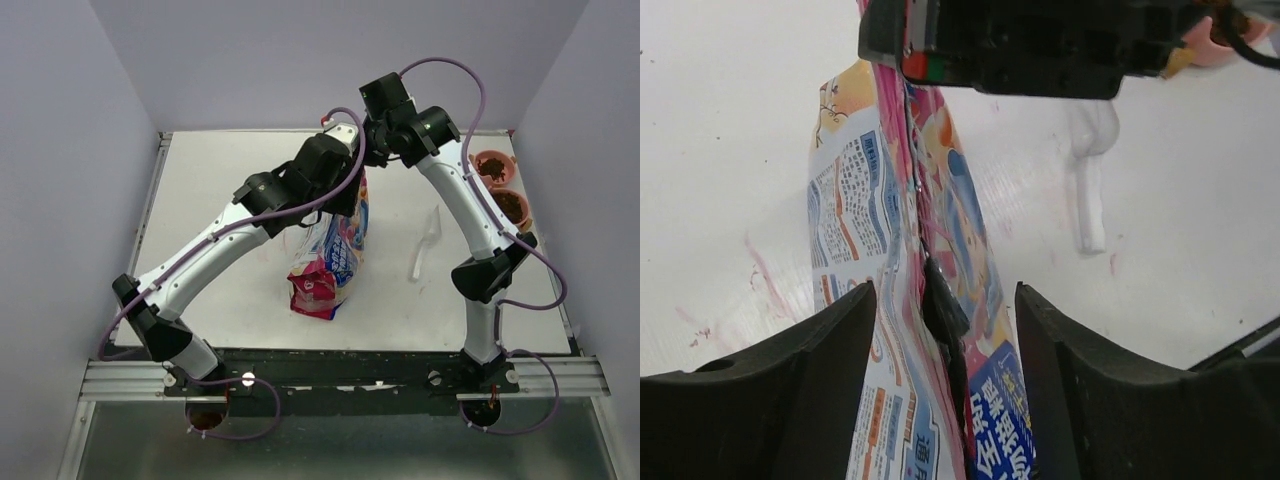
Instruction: Serve the pet food
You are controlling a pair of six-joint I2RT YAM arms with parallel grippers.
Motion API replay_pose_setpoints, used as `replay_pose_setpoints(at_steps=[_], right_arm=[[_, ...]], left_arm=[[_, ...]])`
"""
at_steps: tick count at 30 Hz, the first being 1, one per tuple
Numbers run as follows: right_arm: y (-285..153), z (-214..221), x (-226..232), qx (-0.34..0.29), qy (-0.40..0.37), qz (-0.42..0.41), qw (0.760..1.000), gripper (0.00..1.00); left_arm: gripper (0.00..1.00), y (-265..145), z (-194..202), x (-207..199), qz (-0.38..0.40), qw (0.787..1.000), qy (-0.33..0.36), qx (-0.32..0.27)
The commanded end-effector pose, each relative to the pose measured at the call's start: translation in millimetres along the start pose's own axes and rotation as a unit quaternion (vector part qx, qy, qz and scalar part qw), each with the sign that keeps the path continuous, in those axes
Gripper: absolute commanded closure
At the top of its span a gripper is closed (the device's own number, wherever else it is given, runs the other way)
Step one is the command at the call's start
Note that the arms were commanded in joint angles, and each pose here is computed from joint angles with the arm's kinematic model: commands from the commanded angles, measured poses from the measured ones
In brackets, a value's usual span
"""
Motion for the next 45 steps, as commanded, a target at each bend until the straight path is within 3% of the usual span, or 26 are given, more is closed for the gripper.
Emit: replay_pose_setpoints(at_steps=[1, 5, 20, 23, 26, 34, 35, 37, 38, 45], right_arm=[[-12.7, -29.3, 5.3, -0.069, 0.026, -0.028, 0.997, 0.99], [-10.0, -25.6, 5.8, -0.057, 0.022, -0.032, 0.998, 0.99], [-12.9, -26.6, 10.5, -0.058, 0.021, -0.054, 0.997, 1.00], [-12.6, -26.1, 10.2, -0.056, 0.022, -0.056, 0.997, 1.00], [-12.9, -28.3, 9.1, -0.060, 0.022, -0.057, 0.996, 0.99], [-13.4, -33.2, 5.4, -0.065, 0.018, -0.062, 0.996, 1.00], [-13.0, -32.9, 5.2, -0.064, 0.018, -0.061, 0.996, 1.00], [-13.2, -32.8, 6.0, -0.063, 0.018, -0.064, 0.996, 1.00], [-14.0, -32.3, 6.0, -0.061, 0.018, -0.066, 0.996, 1.00], [-11.7, -27.6, 6.1, -0.052, 0.018, -0.073, 0.996, 1.00]], left_arm=[[0.42, 3.4, -19.2, 7.9, -0.054, 0.998, 0.001, -0.041], [0.57, 13.7, -22.9, 6.9, -0.068, 0.996, 0.009, -0.057], [0.63, 37.6, -7.7, -3.2, -0.106, 0.992, 0.048, -0.046], [0.77, 40.9, -2.8, -0.1, -0.118, 0.991, 0.052, -0.039], [1.00, 37.4, -2.7, 2.8, -0.125, 0.990, 0.054, -0.042], [1.00, 15.5, -6.9, -8.6, -0.053, 0.997, 0.035, -0.050], [0.98, 12.1, -4.5, -7.3, -0.061, 0.997, 0.031, -0.033], [0.72, 6.0, -3.2, -7.6, -0.066, 0.997, 0.021, -0.026], [0.65, 4.0, -0.5, -7.2, -0.067, 0.997, 0.017, -0.024], [0.61, 9.4, 16.4, -6.2, -0.092, 0.996, 0.023, 0.000]])
Point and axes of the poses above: each gripper's point midway between its finger pads, its own y axis out along the fingers, its own x axis along the line the jaws close on, z = x × y, the point moved 7 cm from there along -y, back along the fingers, and after that the axes turned 2 degrees about -y, right-handed, at the moved point
